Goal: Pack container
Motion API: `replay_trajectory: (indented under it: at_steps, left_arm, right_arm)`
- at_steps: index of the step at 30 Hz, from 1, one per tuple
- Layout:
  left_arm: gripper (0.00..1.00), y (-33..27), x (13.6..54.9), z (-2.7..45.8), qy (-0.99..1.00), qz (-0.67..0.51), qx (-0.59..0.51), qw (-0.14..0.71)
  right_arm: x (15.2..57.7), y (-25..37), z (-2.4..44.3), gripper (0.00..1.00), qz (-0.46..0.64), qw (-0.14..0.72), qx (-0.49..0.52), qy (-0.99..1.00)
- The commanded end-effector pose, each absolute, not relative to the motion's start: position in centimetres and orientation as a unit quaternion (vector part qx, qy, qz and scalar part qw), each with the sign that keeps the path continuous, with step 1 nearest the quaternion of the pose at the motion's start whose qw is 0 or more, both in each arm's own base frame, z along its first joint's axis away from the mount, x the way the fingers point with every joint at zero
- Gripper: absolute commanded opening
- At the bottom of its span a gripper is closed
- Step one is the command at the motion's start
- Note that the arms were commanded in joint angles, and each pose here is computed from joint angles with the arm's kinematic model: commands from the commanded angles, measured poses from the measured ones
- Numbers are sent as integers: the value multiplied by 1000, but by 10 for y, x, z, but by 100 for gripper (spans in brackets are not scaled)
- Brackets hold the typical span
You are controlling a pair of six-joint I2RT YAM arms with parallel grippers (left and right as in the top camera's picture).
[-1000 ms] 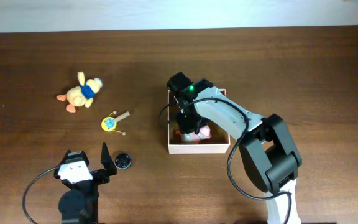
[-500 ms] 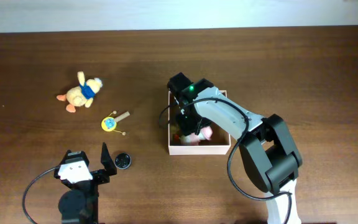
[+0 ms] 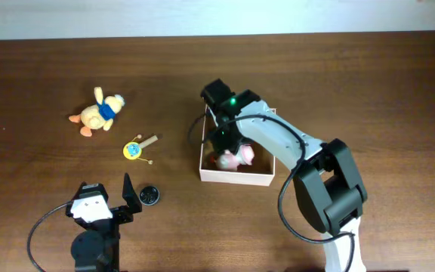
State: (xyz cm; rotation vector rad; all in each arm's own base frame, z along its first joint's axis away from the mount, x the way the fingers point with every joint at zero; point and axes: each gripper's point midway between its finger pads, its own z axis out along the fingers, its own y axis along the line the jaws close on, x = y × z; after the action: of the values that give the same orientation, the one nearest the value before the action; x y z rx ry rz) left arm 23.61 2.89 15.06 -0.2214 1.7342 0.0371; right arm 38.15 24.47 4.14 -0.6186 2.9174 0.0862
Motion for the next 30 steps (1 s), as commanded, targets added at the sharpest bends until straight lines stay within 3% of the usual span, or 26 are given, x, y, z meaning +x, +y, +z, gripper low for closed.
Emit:
replay_trajectory:
  at_steps: [1,10,21,30]
  left_arm:
    - [99,28,236,150,761,18,-88,643]
    - [99,28,236,150,761,18,-88,643]
    - [99,28,236,150,761,18,-88,643]
    - [99,28,236,150,761,18,-88,643]
  right_arm:
    - [408,237,62,61,30,114,-190,975]
    - [448,221,106,63,42,166,-155,973]
    - [493,220,196,69,69,273,-141,949]
    - [505,108,203,74,-113,277,-1,954]
